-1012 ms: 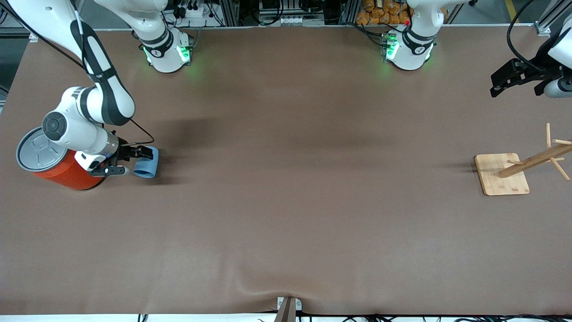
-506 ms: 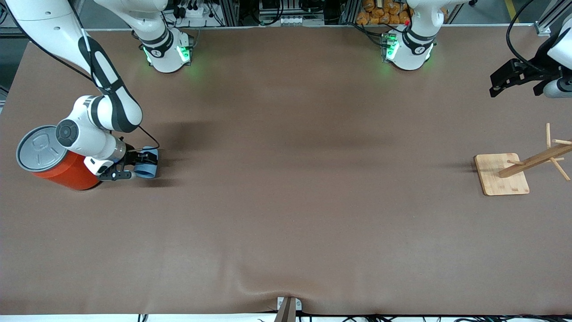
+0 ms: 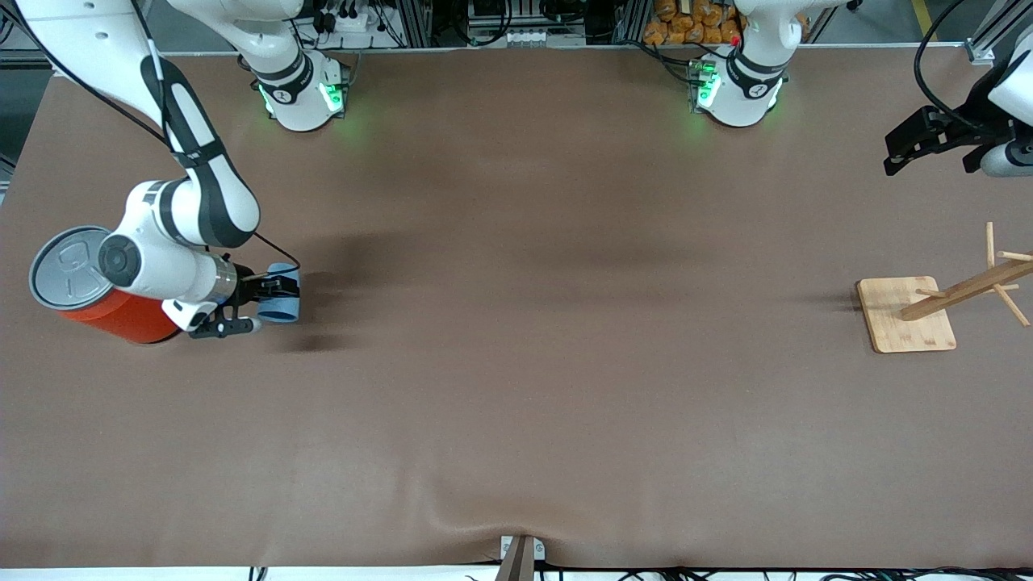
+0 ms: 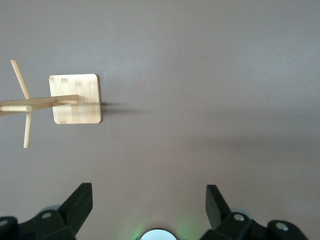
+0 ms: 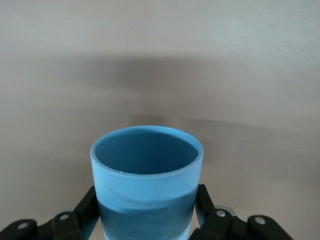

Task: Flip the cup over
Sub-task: 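Carry the blue cup to mid-table while the left gripper reaches toward it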

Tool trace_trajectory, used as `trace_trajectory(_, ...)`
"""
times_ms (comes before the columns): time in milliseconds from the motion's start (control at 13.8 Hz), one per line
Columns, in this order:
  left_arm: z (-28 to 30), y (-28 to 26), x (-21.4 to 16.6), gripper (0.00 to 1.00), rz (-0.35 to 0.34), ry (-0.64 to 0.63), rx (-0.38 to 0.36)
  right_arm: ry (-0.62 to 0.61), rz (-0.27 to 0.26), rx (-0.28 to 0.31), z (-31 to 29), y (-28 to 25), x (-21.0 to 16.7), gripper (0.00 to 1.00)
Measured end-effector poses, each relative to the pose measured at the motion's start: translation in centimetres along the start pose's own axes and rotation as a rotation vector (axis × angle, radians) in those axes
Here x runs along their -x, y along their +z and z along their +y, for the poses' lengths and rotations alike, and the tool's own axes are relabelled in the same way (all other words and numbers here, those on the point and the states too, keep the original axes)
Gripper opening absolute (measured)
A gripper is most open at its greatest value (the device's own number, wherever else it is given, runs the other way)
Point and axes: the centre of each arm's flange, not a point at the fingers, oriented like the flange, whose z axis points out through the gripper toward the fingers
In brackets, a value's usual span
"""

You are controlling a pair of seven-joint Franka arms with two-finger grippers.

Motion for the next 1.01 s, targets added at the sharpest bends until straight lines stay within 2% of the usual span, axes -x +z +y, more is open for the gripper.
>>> trace_trajectory(145, 0.0, 0.0, 0.0, 1.00, 0.000, 0.000, 0.000, -0.113, -0.019, -0.015, -4.2, -5.3, -1.5, 0.80)
trace_trajectory(289, 0.0, 0.0, 0.0, 1.00, 0.000, 0.000, 0.000, -0.262, 0.008, -0.011, -8.8, -9.6, -2.4, 0.80)
trace_trajectory(434, 0.1, 0.0, 0.0, 1.00, -0.001, 0.001, 0.010, -0.382, 0.047, 0.007, -14.7, -11.2, -2.7, 0.80)
trace_trajectory(651, 0.5, 0.8, 0.0, 1.00, -0.022, 0.005, 0.043, -0.575, 0.097, 0.044, -24.1, -10.0, -2.0, 0.80)
trace_trajectory(867, 0.9, 2.4, -0.3, 1.00, -0.047, 0.009, 0.063, -0.861, 0.126, 0.155, -32.8, -6.8, -1.6, 0.80)
trace_trajectory(1012, 1.5, 3.6, -0.4, 1.00, -0.067, 0.013, 0.105, -1.007, 0.172, 0.193, -38.2, -2.6, -1.2, 0.80)
